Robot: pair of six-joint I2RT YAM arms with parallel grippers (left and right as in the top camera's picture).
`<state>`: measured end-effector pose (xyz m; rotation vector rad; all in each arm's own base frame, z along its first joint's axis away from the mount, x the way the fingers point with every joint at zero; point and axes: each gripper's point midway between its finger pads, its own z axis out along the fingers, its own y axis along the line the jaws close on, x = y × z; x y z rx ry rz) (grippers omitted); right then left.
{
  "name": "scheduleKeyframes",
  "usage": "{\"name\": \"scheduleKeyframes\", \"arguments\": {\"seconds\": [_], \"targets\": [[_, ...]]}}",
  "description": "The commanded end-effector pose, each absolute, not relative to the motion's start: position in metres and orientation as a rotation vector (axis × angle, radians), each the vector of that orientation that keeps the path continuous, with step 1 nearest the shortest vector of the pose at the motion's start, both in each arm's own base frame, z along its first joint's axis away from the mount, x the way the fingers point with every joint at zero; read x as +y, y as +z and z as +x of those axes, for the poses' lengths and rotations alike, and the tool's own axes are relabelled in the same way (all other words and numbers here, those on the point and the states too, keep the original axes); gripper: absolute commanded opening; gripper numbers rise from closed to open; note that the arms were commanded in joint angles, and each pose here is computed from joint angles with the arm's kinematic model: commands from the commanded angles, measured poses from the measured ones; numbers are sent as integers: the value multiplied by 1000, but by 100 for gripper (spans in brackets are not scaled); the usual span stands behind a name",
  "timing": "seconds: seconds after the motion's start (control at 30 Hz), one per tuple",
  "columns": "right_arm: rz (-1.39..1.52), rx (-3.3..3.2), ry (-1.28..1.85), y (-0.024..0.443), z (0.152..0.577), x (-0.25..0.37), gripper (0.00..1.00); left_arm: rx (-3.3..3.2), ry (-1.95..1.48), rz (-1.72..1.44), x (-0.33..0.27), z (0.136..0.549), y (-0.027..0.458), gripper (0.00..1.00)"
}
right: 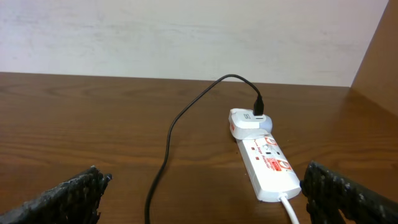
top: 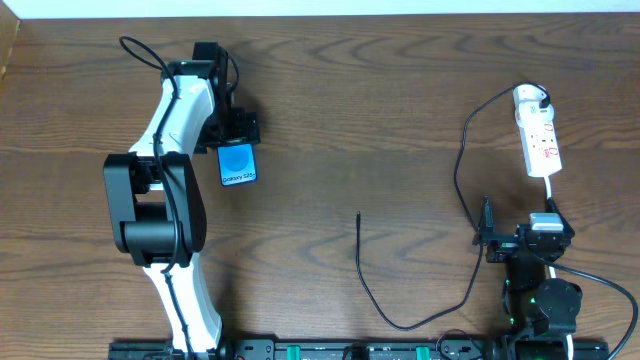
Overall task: Plug charger to phone and switch on socket
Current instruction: 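Lower the left gripper and grasp the phone's bottom edge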
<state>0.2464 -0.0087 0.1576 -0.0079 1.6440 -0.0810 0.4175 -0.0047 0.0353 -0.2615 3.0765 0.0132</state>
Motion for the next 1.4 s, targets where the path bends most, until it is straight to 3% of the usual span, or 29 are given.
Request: {"name": "scheduleKeyframes", "arguments": {"seconds": [0.0,1.37], "targets": [[3,1643,-72,157,246,-8,99,3094,10,-306,-4,413,25,98],[4,1643,-72,157,246,-8,99,3080,13,-296,-6,425,-3,98]]}}
